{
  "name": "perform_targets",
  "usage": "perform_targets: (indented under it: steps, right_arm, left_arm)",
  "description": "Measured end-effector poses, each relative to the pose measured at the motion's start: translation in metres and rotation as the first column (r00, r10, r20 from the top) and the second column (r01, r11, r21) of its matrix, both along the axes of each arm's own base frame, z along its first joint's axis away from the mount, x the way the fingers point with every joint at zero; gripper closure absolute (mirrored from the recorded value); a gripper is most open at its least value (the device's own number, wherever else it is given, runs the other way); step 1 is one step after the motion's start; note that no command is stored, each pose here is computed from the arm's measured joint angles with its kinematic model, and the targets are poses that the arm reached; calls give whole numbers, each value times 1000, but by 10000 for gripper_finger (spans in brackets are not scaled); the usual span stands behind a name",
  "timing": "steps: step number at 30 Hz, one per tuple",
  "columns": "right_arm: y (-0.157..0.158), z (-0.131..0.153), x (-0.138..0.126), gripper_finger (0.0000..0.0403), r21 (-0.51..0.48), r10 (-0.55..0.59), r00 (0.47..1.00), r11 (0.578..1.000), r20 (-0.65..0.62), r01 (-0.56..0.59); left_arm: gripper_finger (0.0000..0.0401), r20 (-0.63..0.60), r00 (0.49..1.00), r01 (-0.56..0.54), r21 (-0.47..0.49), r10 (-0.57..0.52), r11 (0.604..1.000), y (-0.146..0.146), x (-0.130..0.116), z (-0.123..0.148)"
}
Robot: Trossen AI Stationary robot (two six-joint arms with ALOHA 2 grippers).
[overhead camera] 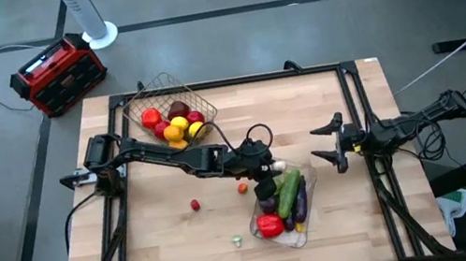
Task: Sort produce into baskets
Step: Put the white garlic into the transparent bin
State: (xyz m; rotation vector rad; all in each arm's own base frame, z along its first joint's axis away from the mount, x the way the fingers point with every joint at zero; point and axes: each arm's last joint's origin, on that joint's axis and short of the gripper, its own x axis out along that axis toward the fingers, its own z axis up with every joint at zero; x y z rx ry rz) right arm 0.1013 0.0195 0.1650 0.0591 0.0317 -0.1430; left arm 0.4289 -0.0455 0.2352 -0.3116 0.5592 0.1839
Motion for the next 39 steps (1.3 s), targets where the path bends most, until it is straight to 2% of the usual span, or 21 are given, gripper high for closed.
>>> perform_targets:
  steps: [3, 9, 20, 28, 31, 36, 39]
  right_arm:
    - [0, 1, -1, 86, 5, 4, 1000, 1000, 16, -4]
    - [2, 1, -1, 86, 11, 80, 997, 997, 17, -80]
    - [2, 4, -1, 86, -4, 82, 996, 997, 47, -82]
    - [0, 14, -8, 86, -15, 79, 984, 997, 159, -77]
    - [-1, 13, -8, 86, -43, 69, 988, 997, 135, -63]
    - [-3, 10, -9, 86, -30, -25, 995, 999, 96, 28]
    - [-3, 9, -8, 86, -27, 0, 997, 1000, 83, 3]
  left_arm:
    - [232, 0, 1000, 0, 0, 0, 1000, 0, 0, 0]
    - [232, 0, 1000, 0, 0, 0, 1000, 0, 0, 0]
    - [232, 0, 1000, -1, 0, 1, 1000, 0, 0, 0]
    - [232, 0, 1000, -1, 0, 1, 1000, 0, 0, 0]
    - [232, 1, 1000, -1, 1, 1, 1000, 0, 0, 0]
    - [232, 1, 1000, -1, 1, 1, 1000, 0, 0, 0]
    - [232, 1, 1000, -1, 1, 1, 1000, 0, 0, 0]
